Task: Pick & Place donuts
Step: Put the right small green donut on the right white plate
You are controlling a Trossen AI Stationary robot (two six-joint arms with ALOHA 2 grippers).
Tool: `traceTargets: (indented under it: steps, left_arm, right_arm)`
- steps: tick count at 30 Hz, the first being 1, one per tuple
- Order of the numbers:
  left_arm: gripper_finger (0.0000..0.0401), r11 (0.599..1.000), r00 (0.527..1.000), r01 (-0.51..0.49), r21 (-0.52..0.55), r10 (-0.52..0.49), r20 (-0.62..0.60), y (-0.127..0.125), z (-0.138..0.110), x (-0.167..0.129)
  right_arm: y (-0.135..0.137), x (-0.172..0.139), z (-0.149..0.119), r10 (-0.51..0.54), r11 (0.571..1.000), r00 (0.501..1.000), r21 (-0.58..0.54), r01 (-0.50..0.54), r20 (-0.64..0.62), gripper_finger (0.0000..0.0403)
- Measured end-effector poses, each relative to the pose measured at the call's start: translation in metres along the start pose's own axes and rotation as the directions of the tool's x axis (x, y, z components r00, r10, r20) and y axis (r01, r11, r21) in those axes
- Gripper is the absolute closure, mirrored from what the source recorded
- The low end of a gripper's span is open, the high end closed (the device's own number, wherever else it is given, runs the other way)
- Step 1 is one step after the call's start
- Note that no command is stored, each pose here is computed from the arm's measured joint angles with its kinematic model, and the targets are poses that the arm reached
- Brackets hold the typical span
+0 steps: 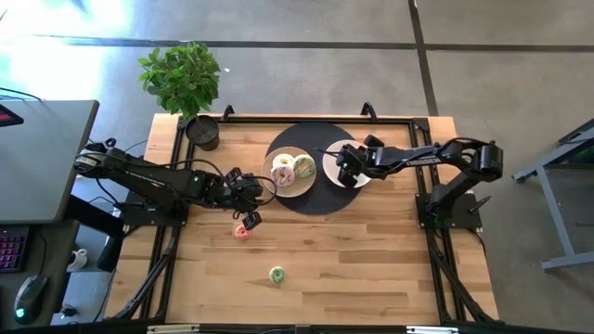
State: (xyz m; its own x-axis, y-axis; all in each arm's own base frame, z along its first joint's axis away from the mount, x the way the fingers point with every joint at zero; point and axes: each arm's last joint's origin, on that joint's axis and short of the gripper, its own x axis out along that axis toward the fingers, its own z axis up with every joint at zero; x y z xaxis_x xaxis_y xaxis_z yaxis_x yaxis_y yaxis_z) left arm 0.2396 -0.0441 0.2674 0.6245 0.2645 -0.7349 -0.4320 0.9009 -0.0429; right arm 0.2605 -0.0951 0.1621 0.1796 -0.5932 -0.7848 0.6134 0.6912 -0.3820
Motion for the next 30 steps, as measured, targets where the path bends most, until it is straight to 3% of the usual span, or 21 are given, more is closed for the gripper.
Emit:
traceTargets:
  steps: [10,23,30]
  left_arm:
    - [0.0311,1.000,1.000,-0.002,0.001,0.002,-0.004,0.000,0.000,0.000]
    - [0.0311,1.000,1.000,0.006,-0.004,-0.006,-0.007,0.000,0.000,0.000]
    - [0.0311,1.000,1.000,0.007,-0.004,-0.007,-0.008,0.000,0.000,0.000]
  right_arm:
    - [0.010,-0.029,0.004,0.187,0.982,0.978,-0.013,-0.187,0.088,0.0279]
    - [0.011,-0.031,0.003,0.173,0.985,0.981,0.003,-0.174,0.091,0.0279]
    - [-0.006,-0.020,0.004,0.134,0.983,0.989,0.119,-0.139,0.056,0.0303]
